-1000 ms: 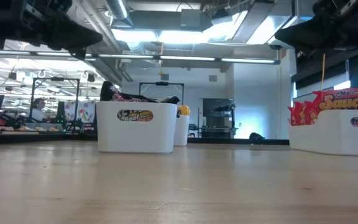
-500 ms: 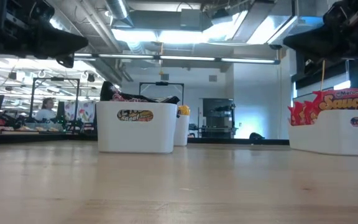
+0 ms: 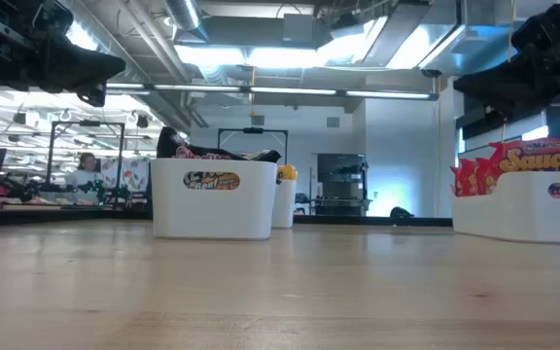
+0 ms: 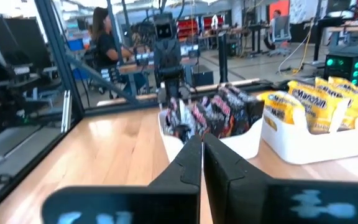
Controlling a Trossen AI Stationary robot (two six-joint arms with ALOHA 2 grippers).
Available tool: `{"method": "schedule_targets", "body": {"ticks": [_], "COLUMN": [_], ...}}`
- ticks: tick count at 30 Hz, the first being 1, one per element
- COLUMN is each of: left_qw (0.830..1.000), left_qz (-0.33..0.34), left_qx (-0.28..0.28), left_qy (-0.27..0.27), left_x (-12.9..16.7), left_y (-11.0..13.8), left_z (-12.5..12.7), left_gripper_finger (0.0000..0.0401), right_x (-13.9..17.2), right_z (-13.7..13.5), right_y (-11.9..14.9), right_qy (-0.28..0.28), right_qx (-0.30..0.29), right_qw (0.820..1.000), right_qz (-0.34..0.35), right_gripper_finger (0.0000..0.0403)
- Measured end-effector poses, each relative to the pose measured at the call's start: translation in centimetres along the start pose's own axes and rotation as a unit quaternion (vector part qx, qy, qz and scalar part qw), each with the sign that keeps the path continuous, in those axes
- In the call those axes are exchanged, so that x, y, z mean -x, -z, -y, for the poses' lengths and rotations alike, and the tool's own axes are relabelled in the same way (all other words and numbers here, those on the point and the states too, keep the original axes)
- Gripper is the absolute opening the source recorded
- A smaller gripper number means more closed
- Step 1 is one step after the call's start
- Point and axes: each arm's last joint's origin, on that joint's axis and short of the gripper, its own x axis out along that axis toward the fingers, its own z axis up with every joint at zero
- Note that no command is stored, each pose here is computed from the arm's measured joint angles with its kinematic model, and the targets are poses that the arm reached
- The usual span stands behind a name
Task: Sort Maruchan noodles
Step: Return to Home Position
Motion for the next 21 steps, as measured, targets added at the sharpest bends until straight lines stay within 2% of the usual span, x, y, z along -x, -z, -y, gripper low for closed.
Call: {"method": "schedule_targets", "body": {"ticks": [4,13,21], "left_qw": [1.0,0.999,1.0], "left_qz": [0.0,-0.008,-0.014], "left_qx": [-0.002,-0.004,-0.022], "left_qy": [0.001,0.033,-0.01], "left_x": [0.3,0.3,0.3], "left_y": [0.1,0.2,0.3], "left_z": [0.0,0.2,0.0], "left_gripper_finger": [0.0004,0.0006,0.0002], "right_x": [0.5,1.2,1.2], "right_z": [0.1,0.2,0.2], "right_y": [0.4,0.1,0.2], "right_qy": [0.003,-0.009,-0.013], "right_qx": [0.005,0.03,0.04], "right_qw": [1.0,1.0,0.999], "right_qz": [-0.016,0.001,-0.003], "right_gripper_finger": [0.0001,0.0001,0.0001]}}
